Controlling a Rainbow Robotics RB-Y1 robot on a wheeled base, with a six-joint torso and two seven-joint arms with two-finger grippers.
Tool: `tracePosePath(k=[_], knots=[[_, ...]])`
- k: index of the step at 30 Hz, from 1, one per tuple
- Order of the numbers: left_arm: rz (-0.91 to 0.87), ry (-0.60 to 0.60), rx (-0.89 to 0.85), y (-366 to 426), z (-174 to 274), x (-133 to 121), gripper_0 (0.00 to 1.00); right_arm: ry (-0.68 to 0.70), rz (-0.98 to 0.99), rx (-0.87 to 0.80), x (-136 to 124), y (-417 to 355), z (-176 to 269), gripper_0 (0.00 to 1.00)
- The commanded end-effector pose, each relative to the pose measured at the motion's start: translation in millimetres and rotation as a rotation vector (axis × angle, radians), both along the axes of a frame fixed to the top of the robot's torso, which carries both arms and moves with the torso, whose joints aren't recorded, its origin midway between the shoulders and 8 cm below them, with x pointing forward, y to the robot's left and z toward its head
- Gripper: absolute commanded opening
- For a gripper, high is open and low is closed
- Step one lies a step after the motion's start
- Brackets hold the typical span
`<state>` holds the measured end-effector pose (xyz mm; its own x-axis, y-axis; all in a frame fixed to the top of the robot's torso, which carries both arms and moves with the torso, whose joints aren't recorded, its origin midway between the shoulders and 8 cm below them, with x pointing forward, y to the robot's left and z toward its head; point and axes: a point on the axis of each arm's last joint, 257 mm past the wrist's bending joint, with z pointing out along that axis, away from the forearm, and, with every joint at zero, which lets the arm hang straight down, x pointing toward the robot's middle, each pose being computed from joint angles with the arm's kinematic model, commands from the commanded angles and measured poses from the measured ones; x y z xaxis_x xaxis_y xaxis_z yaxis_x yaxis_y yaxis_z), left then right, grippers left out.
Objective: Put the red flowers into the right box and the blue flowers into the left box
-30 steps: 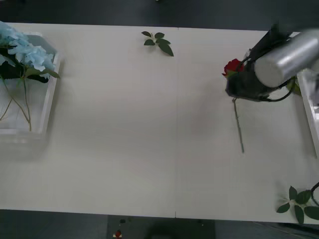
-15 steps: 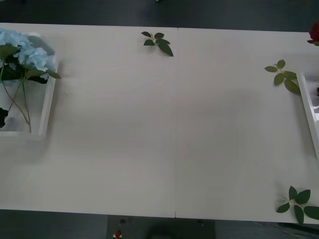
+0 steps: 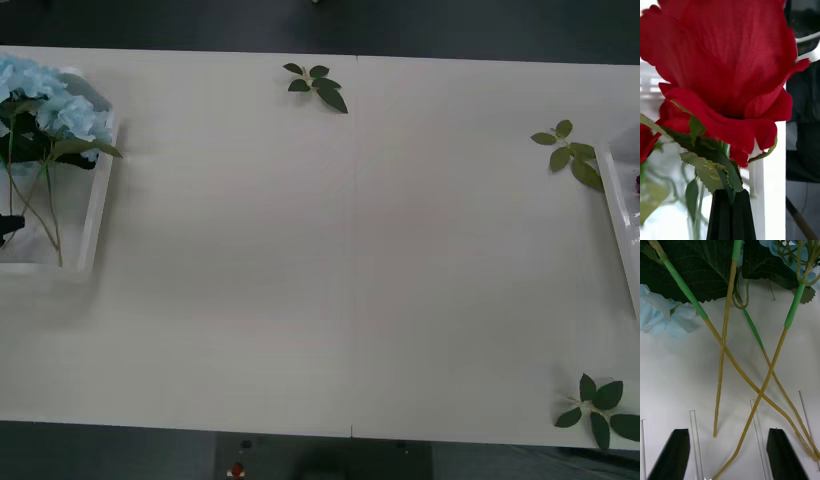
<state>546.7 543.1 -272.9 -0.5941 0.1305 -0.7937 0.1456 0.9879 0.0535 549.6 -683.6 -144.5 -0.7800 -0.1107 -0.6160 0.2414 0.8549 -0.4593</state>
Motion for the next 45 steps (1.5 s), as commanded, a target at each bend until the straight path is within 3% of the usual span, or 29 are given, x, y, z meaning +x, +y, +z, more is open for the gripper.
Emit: tracePosePath(k=[1,10,11,12,13,14,21,29,32,36,42,45], knots=[[0.006,0.014,0.059,20,11,-3,0.94,0.004,0.022,-0.065,9,1,-9,0.0],[-0.119,0.074,0.038,27,72,-25,0.94,0.059,0.028,-0.151,-8,-14,-35,0.0],[-0.141,0.075,0.029,26,85,-27,0.94,0.062,0.029,-0.152,-9,-14,-36,0.24],[-0.158,0.073,0.024,25,98,-29,0.94,0.052,0.028,-0.148,-7,-14,-35,0.64],[-0.178,0.067,0.015,23,113,-31,0.94,0.046,0.028,-0.136,-7,-13,-36,0.96],[-0.186,0.065,0.009,22,120,-32,0.94,0.038,0.026,-0.126,-6,-12,-36,1.0],[-0.269,-0.039,-0.131,-6,188,-31,0.94,0.067,0.03,0.021,-12,11,-11,1.0],[-0.278,-0.189,-0.229,-17,244,-19,0.93,0.112,0.159,0.225,-26,86,71,1.0],[-0.383,-0.193,-0.294,-51,257,-28,0.94,0.119,0.256,0.287,-29,122,91,1.0],[-0.541,-0.173,-0.367,-101,263,-42,0.94,0.154,0.523,0.285,-26,175,101,1.0],[-0.774,-0.137,-0.535,-178,269,-74,0.94,0.179,1.157,0.082,-21,259,94,1.0],[-0.831,-0.125,-0.581,-200,271,-82,0.94,0.159,1.26,0.191,-29,299,82,1.0]])
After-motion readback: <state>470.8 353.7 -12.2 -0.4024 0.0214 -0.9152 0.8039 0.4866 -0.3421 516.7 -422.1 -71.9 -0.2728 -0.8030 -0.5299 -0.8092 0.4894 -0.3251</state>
